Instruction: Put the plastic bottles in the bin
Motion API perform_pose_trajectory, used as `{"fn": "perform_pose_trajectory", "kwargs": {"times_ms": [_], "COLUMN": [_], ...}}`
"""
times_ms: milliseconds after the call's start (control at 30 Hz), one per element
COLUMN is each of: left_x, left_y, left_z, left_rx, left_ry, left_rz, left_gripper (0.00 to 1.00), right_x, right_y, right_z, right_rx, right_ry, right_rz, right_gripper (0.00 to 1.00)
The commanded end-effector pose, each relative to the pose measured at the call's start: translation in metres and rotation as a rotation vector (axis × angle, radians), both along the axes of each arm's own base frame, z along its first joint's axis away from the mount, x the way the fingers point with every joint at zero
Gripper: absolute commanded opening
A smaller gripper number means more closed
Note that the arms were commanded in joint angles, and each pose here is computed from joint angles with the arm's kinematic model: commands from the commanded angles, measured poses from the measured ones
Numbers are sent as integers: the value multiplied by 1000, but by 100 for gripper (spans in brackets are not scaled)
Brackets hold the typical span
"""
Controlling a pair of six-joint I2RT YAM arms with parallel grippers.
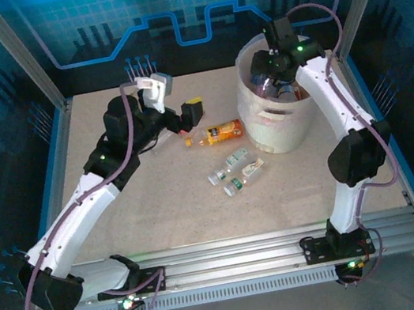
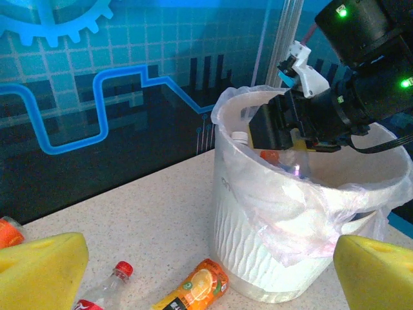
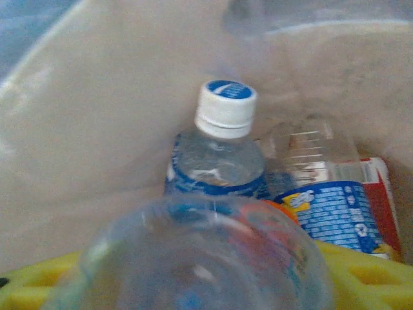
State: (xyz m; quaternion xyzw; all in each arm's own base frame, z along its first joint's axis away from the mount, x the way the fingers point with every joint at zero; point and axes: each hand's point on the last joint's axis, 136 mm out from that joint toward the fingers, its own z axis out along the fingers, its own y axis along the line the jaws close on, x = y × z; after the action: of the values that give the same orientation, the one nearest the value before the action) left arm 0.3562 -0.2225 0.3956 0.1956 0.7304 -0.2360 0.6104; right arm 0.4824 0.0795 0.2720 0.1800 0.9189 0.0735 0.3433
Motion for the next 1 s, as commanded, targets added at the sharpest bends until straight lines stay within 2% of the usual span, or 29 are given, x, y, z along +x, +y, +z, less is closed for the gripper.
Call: {"fn": "perform_pose_trajectory", "kwargs": {"times_ms": [0,167,333,567,733,833,967], "left_x": [7,18,33,61,69,72,75], "left_y": [7,13,29,57,64,67,71], "left_z": [-1,-5,-7,-18,-25,-29,-32], "left_rx": [1,8,4,16,15,16,13], "left_ry": [16,32,49,108,127,139,146], "left_rz": [32,59,108,194,215,224,235], "left_gripper": [99,99,99,99,99,99,99], "right_x": [-3,-10,-24,-47,-54,-64,-78], "right_y": [-18,-35,-45,-68,-43,-22,-7], "right_z": [4,17,37,53,55,60,61], "right_rx": [8,-26,-67,-159,-90,-63,-82], "right_ry": [-2,-29,-69,-95,-111,-126,-122], "right_rz": [-41,-68,-80,-134,0,94,146], "right_gripper": [77,91,100,100,93,86,74]}}
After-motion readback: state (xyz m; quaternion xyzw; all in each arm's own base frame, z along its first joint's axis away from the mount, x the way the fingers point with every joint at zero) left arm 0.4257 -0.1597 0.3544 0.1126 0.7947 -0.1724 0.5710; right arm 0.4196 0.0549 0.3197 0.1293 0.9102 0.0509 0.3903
